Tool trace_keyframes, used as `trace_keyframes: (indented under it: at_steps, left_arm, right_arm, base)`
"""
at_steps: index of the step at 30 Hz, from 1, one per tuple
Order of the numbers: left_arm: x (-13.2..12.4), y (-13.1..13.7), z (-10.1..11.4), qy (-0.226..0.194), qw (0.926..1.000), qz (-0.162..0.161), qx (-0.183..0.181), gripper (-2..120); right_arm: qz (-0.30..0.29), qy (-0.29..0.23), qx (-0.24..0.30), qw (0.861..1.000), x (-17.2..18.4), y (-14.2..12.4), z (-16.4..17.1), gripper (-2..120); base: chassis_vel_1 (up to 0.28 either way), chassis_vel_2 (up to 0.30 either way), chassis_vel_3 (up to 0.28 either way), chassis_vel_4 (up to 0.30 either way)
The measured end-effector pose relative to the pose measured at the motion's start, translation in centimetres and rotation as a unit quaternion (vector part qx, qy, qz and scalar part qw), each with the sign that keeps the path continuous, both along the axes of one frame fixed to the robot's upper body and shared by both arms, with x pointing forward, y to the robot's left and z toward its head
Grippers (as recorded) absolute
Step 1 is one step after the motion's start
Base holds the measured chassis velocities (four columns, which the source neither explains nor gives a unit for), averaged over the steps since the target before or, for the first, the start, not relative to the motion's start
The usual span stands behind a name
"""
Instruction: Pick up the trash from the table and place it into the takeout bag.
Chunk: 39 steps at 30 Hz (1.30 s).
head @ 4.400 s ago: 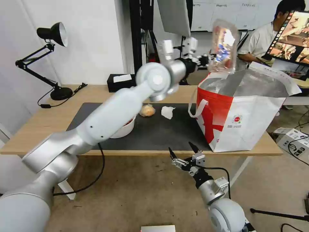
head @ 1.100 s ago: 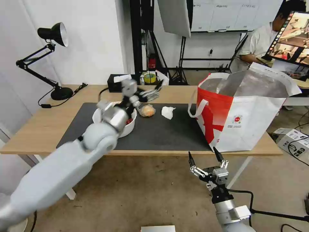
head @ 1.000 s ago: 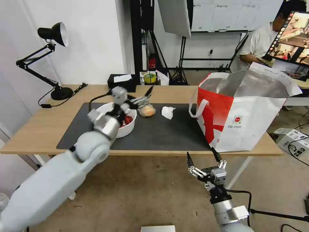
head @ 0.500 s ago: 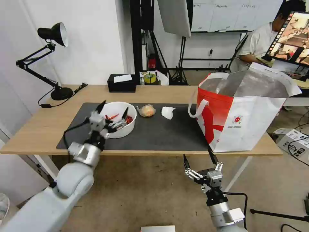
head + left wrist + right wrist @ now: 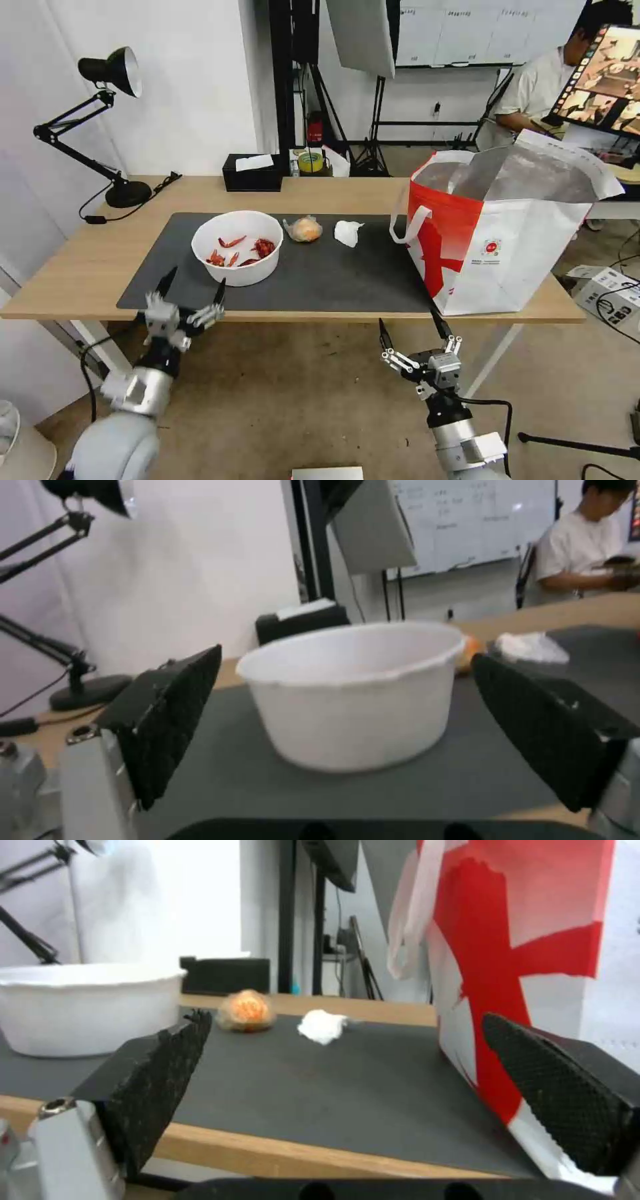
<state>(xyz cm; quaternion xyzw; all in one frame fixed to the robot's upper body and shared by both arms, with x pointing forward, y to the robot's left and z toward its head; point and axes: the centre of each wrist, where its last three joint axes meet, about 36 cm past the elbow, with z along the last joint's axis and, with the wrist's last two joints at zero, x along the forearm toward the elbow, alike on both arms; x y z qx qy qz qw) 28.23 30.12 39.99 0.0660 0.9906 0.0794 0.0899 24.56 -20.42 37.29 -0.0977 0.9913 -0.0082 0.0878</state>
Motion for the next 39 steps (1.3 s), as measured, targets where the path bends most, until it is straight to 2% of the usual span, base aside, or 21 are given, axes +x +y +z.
trace_keyframes:
  at_steps: [5,15,30,39]
  left_arm:
    - [-1.2,0.2,-1.3,0.016,0.9998,0.006,0.012,100]
    - [-1.7,0.4,-1.6,0.026,0.9995,0.004,0.018,100]
    - [-3.2,0.9,-2.4,0.069,0.9975,0.010,0.011,100]
    - [-2.3,1.4,-1.2,0.073,0.9973,-0.005,-0.004,100]
  right_arm:
    - [-0.018,0.011,-0.013,1.000,0.0,-0.4,0.1,100]
    - [-0.028,0.019,-0.019,0.999,0.0,-0.7,0.3,100]
    - [-0.040,0.047,-0.025,0.998,-0.4,-1.3,1.0,100]
    - [-0.036,0.051,-0.027,0.998,-0.5,-1.2,1.1,100]
  base:
    - [0.000,0.000,0.000,0.000]
    - [0.000,0.000,0.000,0.000]
    - [0.000,0.000,0.000,0.000]
    - [0.000,0.000,0.000,0.000]
